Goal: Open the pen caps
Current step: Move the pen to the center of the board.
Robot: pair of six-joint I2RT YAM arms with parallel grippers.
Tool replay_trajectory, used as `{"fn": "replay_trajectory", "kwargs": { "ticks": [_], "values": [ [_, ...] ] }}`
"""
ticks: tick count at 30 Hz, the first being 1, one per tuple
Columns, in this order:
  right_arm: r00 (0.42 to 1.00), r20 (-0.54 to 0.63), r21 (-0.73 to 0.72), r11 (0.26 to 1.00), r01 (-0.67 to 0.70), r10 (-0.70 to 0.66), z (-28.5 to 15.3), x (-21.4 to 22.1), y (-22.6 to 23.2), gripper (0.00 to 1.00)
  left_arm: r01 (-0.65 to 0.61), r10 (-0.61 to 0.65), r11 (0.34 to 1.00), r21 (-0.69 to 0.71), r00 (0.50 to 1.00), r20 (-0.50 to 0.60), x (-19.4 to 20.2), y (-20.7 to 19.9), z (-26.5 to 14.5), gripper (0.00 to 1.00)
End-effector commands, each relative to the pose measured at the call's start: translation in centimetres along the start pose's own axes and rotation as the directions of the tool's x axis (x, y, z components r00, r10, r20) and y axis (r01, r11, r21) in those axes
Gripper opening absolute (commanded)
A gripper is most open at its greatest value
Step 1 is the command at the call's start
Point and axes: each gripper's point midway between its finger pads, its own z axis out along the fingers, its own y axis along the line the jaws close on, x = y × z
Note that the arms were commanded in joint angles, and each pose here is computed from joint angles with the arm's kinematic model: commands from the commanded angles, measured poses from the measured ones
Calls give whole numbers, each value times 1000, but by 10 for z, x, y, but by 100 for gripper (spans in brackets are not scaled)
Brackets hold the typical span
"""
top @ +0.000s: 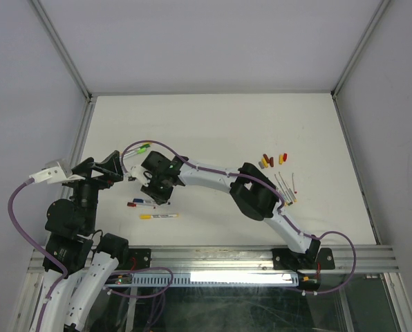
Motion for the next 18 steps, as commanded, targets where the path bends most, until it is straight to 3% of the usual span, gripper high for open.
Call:
{"fn": "replay_trajectory", "kwargs": {
  "ticks": [1, 8, 18],
  "values": [
    [999, 38, 59, 998, 27, -29, -15, -14, -12, 22, -24, 24, 1000, -2, 999, 22, -5, 1, 1, 99],
    [999, 15, 129, 991, 32, -34, -36, 5, -40, 9, -26, 26, 1000, -1, 999, 20, -5, 1, 1, 99],
    [996, -81, 241, 969, 51, -33, -106, 100, -81, 3, -26, 27, 999, 42, 1000, -16, 3, -8, 5, 99]
  ]
}}
